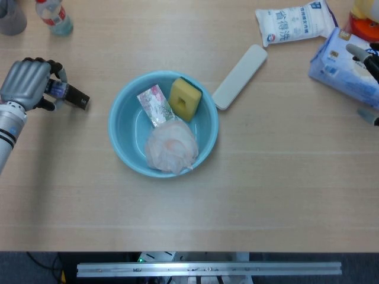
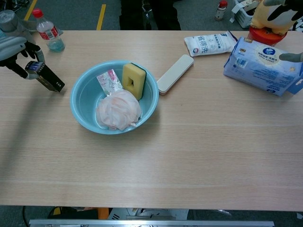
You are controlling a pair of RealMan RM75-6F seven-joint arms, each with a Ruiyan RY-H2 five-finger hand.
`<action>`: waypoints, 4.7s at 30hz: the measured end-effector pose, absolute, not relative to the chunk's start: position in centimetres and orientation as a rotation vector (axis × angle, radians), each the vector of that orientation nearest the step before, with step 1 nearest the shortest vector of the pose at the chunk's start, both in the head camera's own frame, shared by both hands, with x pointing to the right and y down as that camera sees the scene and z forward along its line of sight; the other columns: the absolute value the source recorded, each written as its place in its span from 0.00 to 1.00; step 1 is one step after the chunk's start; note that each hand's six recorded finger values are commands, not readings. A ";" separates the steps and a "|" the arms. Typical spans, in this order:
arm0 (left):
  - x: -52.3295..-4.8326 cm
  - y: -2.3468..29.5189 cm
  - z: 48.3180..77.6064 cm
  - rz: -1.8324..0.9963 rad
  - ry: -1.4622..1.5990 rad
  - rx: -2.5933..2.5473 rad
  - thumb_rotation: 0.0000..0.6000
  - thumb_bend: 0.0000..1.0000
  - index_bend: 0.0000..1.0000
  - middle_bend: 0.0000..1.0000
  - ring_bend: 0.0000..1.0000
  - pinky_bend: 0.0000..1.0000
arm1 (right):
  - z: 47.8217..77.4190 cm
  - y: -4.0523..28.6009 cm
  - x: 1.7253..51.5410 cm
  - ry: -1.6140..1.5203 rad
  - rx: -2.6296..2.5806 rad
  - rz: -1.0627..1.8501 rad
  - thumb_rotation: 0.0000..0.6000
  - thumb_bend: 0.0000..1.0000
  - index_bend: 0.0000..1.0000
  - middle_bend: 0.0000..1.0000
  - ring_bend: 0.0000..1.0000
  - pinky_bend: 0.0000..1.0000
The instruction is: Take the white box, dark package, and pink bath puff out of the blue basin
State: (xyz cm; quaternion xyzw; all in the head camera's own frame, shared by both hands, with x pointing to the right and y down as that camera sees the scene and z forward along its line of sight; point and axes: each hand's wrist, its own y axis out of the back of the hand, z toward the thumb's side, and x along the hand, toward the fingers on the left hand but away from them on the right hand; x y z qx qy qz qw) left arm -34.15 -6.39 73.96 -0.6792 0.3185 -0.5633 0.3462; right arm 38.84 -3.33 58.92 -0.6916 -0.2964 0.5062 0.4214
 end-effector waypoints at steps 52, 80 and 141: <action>-18.6 4.9 67.3 -0.992 0.390 -2.015 1.00 0.25 0.16 0.17 0.14 0.24 | 59.1 -3.1 39.4 -0.744 -1.733 1.291 1.00 0.21 0.00 0.23 0.07 0.21; -14.2 3.9 71.6 -1.058 0.437 -2.079 1.00 0.25 0.40 0.41 0.39 0.34 | 59.9 -3.5 41.1 -0.765 -1.744 1.325 1.00 0.21 0.00 0.23 0.07 0.21; -33.6 3.4 66.2 -1.532 0.701 -1.881 1.00 0.34 0.00 0.10 0.06 0.28 | 58.8 -3.0 40.9 -0.802 -1.734 1.304 1.00 0.21 0.00 0.23 0.07 0.21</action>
